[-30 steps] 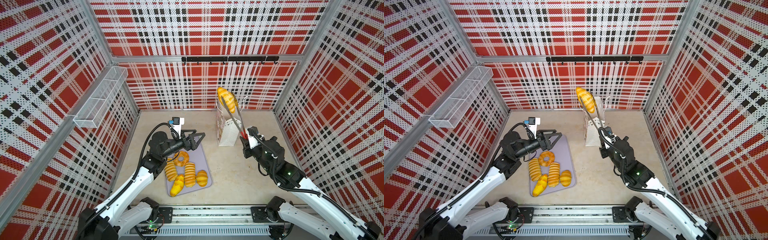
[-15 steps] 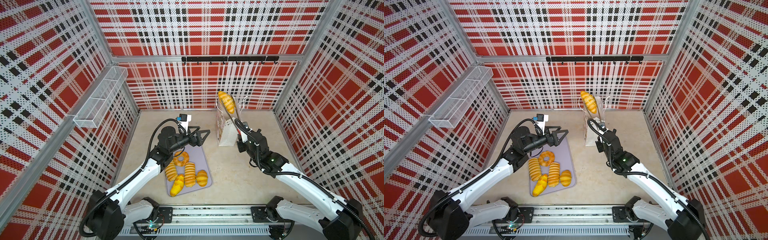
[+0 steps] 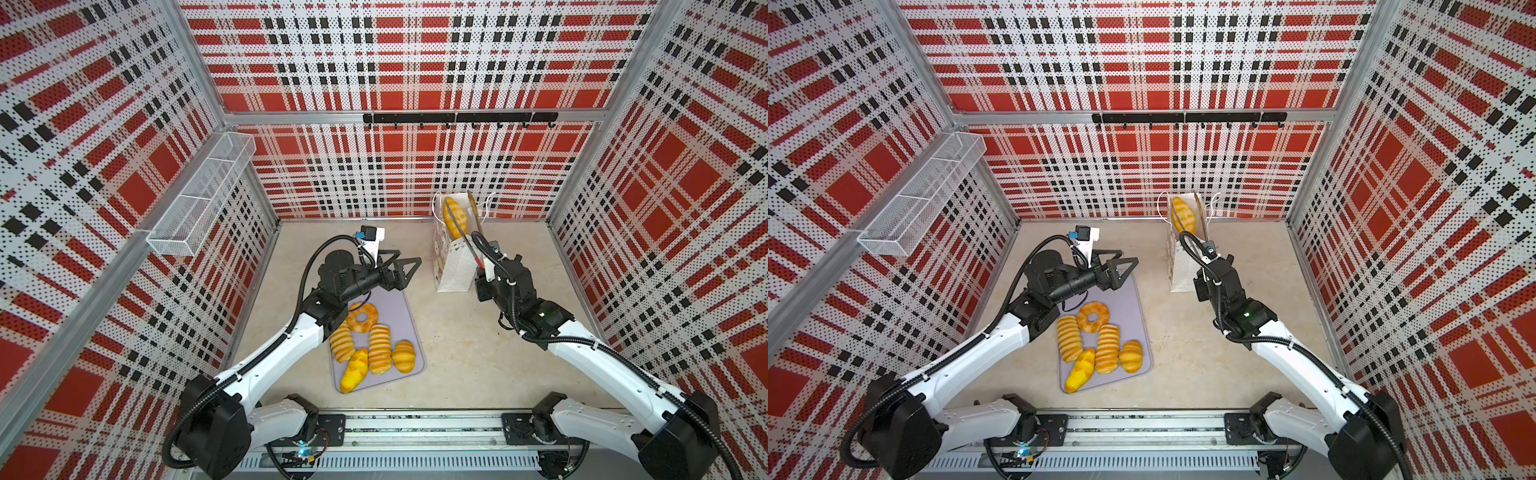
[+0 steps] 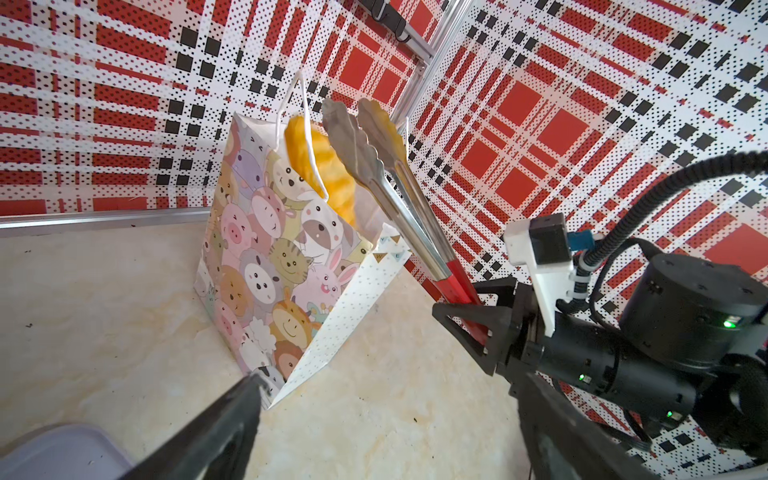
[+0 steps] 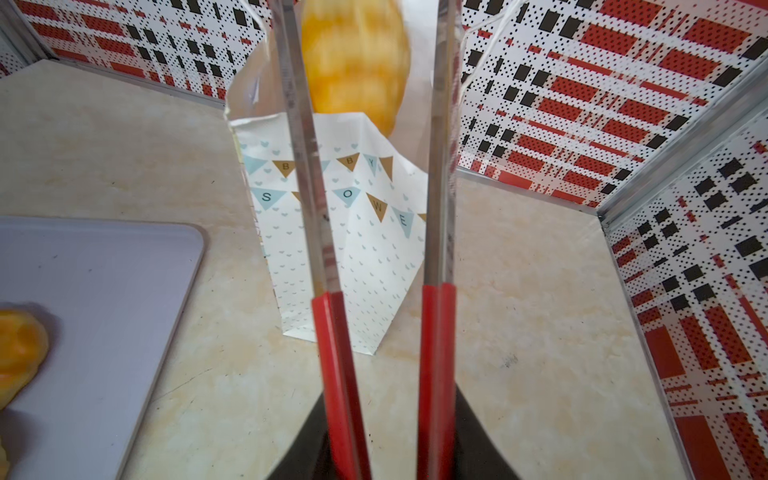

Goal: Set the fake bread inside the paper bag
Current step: 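Lower the croissant into the paper bag and open the tongs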

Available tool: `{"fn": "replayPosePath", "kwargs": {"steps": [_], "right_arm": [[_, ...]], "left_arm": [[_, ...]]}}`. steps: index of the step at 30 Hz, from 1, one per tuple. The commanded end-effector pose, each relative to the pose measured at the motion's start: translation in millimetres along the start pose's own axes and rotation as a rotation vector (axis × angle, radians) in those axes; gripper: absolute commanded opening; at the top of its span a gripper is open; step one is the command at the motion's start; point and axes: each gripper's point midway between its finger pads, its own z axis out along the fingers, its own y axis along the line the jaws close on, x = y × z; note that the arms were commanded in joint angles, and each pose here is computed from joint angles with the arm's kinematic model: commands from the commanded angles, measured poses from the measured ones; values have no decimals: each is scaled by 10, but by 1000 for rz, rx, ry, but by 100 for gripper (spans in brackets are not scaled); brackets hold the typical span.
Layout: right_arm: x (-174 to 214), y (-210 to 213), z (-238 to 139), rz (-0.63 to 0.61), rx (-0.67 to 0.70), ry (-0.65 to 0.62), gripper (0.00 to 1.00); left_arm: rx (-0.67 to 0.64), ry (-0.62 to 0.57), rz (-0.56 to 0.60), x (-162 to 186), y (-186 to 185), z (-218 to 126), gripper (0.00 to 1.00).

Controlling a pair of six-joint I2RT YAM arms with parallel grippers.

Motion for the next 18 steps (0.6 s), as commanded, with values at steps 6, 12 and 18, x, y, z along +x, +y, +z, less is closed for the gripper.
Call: {"fn": "replayPosePath", "kwargs": {"steps": [6,12,18], "right_arm": [[-265,-41,-142,60,-20,-95,31],[-320,34,-346,76,-111,-154,30],[-451,392,-747,56,-393,-277,29]], "left_arm": [[-15,-50,36,-162,-113,-145,98],[-45,-53,7,-119,-89,-240,98],[-205,-39,-51,-66,143,-389,98]]}}
